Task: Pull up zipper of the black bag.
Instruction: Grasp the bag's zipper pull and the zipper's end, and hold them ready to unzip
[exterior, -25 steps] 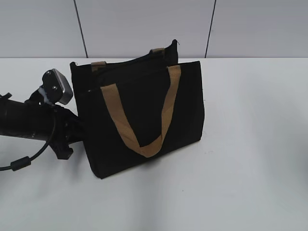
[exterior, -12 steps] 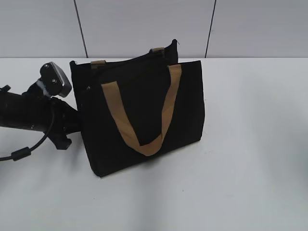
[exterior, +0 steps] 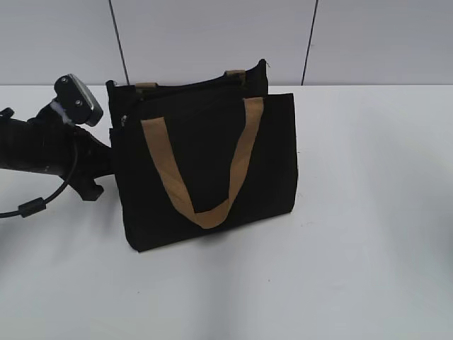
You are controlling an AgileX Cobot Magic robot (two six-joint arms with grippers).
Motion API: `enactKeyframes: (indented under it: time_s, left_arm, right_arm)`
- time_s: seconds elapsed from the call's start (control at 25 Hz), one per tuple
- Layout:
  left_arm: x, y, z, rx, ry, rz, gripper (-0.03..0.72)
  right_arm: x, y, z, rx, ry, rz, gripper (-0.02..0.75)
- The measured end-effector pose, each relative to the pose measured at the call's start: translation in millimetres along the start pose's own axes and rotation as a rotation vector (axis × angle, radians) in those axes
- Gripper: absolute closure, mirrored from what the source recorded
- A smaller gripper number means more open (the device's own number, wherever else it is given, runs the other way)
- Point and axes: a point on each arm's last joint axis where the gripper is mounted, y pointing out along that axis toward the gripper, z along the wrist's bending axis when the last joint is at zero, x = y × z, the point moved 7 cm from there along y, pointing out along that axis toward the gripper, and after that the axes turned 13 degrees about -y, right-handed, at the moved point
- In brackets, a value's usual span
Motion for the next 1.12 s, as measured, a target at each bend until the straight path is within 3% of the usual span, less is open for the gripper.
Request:
enactKeyframes:
  time_s: [0.16, 0.32, 0.72, 1.0, 1.12]
  left_arm:
    - [11, -9, 2.6, 0.021, 0.003, -0.028, 0.611]
    - [26, -31, 13.0, 0.102, -0.063, -0.052, 0.611]
    - [75, -93, -5.7, 0.101, 0.188, -0.191, 0.611]
    - [93, -121, -7.4, 0.158, 0.237, -0.253, 0.611]
    - [96, -125, -7.4, 0.164, 0.215, -0.271, 0.611]
  right_arm:
    - [0, 0, 0, 0.001, 0.001, 0.0, 0.275]
    - [0, 0, 0, 0.002, -0.011, -0.001, 0.275]
    - [14, -1, 16, 0.08, -0.085, -0.076, 0.275]
    - [52, -20, 35, 0.12, -0.187, -0.201, 0.325]
    - [71, -22, 44, 0.151, -0.231, -0.236, 0.337]
